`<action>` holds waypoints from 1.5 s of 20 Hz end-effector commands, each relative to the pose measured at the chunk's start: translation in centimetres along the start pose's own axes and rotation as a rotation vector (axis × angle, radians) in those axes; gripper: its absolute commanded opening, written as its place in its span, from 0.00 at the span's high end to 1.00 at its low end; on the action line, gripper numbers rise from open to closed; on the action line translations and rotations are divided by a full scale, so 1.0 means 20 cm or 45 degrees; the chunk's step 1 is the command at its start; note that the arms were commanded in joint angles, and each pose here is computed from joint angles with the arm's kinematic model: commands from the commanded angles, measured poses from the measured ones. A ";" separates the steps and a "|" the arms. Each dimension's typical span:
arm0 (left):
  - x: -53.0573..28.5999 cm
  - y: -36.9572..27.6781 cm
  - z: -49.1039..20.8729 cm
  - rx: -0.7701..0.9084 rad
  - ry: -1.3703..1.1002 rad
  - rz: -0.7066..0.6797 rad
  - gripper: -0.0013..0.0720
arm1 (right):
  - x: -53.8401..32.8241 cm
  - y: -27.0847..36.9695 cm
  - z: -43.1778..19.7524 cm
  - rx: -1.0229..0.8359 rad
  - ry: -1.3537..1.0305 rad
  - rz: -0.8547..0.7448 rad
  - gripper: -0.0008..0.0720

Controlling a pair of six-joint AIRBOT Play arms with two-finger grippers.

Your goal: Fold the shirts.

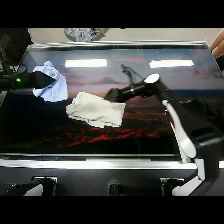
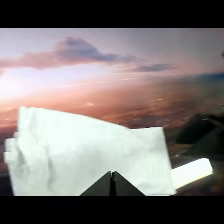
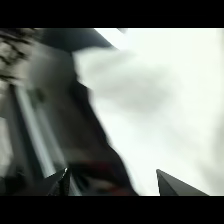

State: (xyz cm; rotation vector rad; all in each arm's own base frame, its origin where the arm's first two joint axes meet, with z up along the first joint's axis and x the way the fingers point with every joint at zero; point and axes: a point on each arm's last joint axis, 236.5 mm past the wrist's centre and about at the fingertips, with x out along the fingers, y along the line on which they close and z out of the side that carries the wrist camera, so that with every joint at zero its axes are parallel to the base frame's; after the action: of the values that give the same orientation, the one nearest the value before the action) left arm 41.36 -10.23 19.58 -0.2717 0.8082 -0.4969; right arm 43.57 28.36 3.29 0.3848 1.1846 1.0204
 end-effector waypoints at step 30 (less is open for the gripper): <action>-0.03 0.20 -0.03 0.054 0.034 0.190 0.94 | -1.98 -0.19 -0.36 0.378 -0.700 -0.587 0.93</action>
State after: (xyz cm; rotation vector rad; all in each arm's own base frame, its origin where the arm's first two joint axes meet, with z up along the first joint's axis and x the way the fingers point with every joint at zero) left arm 41.79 -6.53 17.96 -0.1647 0.8366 -0.3784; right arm 42.15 -3.22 18.92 0.5294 0.8609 0.4007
